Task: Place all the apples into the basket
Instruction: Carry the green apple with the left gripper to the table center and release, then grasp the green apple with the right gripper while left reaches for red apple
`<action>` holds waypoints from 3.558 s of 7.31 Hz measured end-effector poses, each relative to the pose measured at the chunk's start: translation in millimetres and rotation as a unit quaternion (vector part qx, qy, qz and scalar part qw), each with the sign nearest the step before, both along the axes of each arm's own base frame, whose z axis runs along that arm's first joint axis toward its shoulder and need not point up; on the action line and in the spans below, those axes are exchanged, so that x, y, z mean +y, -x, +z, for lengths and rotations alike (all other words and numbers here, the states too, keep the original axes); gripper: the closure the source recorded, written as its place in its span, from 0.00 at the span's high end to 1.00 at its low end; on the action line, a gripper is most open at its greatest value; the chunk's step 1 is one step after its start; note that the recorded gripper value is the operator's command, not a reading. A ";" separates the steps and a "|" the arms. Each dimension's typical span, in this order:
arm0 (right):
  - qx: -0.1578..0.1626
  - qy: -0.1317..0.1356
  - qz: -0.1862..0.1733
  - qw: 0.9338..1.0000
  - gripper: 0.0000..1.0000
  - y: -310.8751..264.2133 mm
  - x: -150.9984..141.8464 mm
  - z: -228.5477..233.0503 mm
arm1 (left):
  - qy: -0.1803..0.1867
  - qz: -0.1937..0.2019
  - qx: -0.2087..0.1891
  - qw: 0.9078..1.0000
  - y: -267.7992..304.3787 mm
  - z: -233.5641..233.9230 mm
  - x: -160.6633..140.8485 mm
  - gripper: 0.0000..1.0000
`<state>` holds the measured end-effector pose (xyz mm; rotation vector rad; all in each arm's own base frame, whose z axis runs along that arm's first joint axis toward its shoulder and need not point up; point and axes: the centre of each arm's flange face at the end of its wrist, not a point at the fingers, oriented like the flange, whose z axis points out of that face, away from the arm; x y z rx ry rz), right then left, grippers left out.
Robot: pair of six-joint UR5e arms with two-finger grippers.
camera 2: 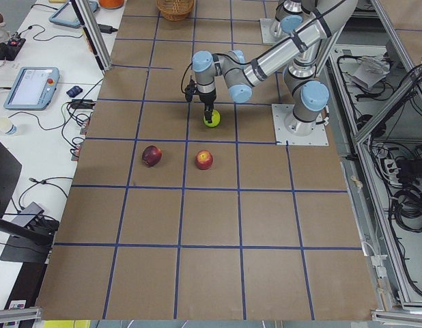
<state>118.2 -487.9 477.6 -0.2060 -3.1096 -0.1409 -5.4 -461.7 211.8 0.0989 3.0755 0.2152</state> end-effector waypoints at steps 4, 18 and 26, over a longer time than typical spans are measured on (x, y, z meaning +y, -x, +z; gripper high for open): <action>0.001 -0.001 0.000 1.000 1.00 0.2 0.8 -1.5 | -0.017 0.003 0.006 1.000 -3.8 -19.5 -0.2 0.56; 0.022 -0.013 0.004 1.000 1.00 4.5 3.8 -12.1 | 0.062 0.238 0.041 0.968 367.2 4.1 -93.1 1.00; 0.018 0.036 0.000 0.999 1.00 -47.2 -58.1 -88.7 | 0.018 0.054 0.041 0.998 149.6 105.5 -134.1 1.00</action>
